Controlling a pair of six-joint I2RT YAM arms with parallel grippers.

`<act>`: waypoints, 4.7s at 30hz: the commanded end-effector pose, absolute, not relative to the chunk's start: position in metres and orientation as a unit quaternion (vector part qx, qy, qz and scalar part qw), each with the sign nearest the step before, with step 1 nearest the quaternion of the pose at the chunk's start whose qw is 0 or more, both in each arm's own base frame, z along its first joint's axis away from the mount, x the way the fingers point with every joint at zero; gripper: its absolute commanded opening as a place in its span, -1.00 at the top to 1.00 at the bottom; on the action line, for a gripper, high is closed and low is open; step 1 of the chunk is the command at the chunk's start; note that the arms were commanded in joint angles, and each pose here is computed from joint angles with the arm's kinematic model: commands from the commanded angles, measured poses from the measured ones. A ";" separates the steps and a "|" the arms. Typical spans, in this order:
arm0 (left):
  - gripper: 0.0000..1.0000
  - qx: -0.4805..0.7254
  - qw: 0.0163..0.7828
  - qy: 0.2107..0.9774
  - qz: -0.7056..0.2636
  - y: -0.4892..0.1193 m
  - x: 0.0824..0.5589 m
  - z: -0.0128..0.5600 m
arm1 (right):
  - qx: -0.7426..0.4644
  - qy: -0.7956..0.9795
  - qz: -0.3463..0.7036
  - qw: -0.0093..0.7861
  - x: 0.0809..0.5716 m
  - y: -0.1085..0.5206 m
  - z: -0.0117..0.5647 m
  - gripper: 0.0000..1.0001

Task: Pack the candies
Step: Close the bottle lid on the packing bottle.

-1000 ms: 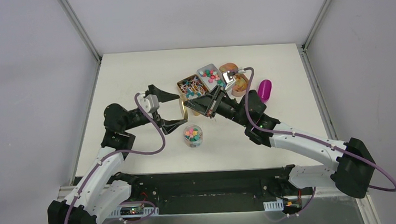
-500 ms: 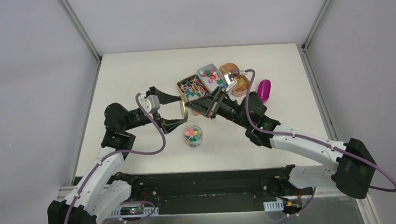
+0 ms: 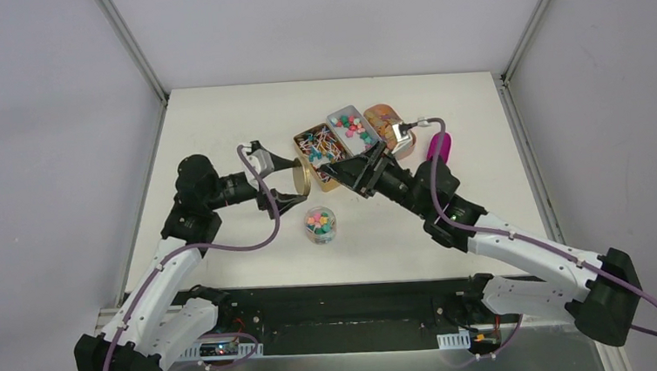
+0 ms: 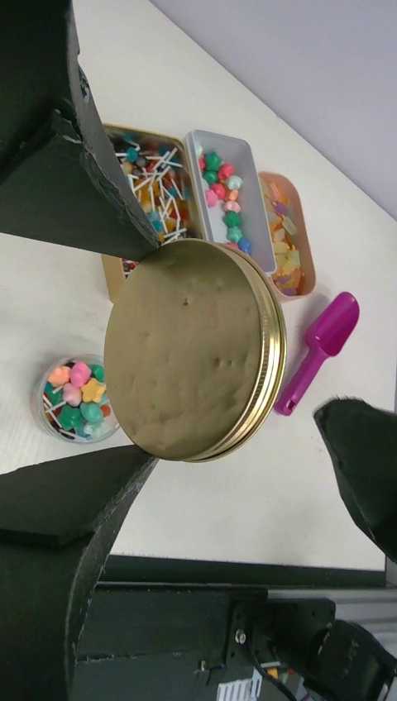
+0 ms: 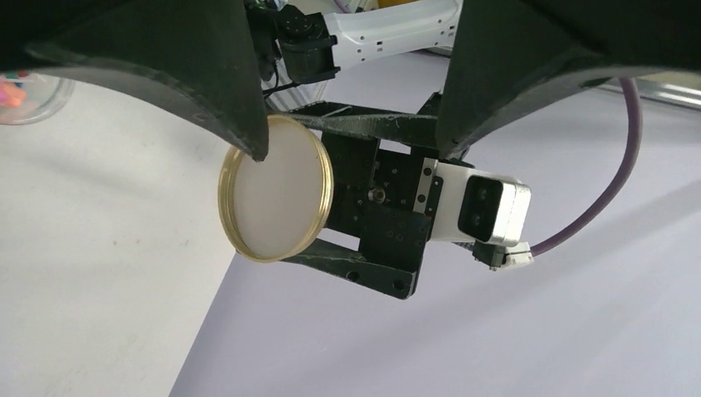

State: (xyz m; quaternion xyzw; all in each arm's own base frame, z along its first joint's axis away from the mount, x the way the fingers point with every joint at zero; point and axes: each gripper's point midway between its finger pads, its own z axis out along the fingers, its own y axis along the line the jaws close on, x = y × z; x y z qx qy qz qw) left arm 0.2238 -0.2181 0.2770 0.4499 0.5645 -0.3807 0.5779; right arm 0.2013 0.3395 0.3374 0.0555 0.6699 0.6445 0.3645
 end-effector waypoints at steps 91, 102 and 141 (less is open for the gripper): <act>-0.98 0.299 0.499 0.805 -0.119 -0.239 0.295 0.243 | 0.119 0.748 0.283 0.588 0.201 0.131 0.298 -1.00; -0.98 0.005 0.556 0.823 -0.115 -0.143 0.320 0.262 | 0.059 0.783 0.315 0.534 0.201 0.177 0.263 -0.91; -0.21 -0.015 0.276 0.913 -0.299 -0.202 0.245 0.096 | -0.154 0.847 0.355 0.364 0.248 0.346 0.137 0.47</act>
